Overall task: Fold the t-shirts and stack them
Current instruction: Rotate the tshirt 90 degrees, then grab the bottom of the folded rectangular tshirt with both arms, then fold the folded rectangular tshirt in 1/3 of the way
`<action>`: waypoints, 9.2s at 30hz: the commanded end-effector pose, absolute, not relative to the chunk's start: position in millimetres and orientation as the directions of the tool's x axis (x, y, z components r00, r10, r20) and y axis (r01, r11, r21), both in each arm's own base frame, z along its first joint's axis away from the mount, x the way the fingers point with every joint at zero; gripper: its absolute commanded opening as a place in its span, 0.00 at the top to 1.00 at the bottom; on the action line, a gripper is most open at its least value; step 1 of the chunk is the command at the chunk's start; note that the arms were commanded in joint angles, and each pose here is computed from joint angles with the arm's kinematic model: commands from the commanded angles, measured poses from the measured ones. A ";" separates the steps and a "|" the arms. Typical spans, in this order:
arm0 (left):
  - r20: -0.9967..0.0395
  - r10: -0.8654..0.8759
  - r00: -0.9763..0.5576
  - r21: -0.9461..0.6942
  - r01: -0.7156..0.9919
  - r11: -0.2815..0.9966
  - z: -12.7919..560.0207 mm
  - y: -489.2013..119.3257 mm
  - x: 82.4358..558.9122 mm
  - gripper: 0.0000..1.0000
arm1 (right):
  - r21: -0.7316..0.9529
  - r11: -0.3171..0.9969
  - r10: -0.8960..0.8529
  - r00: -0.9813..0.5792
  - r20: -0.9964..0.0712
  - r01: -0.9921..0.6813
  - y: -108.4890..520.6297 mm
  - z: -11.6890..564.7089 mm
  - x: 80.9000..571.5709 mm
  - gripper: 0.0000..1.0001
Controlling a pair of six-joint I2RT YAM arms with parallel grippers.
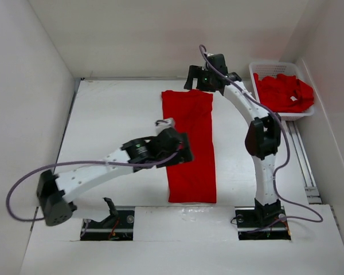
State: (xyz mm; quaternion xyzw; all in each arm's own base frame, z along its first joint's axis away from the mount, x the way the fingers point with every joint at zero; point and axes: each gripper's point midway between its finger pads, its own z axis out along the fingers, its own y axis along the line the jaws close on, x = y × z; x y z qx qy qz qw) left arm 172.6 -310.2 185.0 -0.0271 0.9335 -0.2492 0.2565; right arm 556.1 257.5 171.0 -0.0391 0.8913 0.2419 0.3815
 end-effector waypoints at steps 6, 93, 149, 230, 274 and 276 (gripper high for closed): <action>-0.431 -0.570 -0.699 -0.486 -0.352 0.800 149.2 -172.6 184.6 0.01 | 0.239 0.959 0.065 -0.708 -0.703 -0.149 251.7 152.9 511.5 0.00; -0.415 -0.226 -0.881 -0.315 -0.094 0.944 25.5 -259.9 134.4 0.35 | 0.328 0.944 0.133 -0.949 -0.287 0.033 179.3 25.0 150.6 0.12; -0.670 -0.268 -0.692 -0.317 -0.059 0.946 134.1 -268.9 325.6 1.00 | 0.359 0.933 0.174 -0.890 -0.422 0.012 156.5 98.8 311.1 1.00; -0.712 -0.408 -0.572 -0.458 -0.062 0.887 163.9 -222.4 423.7 0.00 | 0.163 0.985 0.048 -0.801 -0.596 -0.063 151.1 117.1 433.6 0.01; -0.674 -0.444 -0.591 -0.377 -0.242 0.894 134.7 -126.1 273.9 0.00 | -0.121 0.989 -0.143 -0.682 -0.717 -0.081 203.8 103.6 540.8 0.01; -0.674 -0.444 -0.591 -0.377 -0.242 0.894 134.7 -126.1 273.9 0.00 | -0.078 0.993 -0.115 -0.657 -0.745 -0.085 206.0 119.3 557.7 0.01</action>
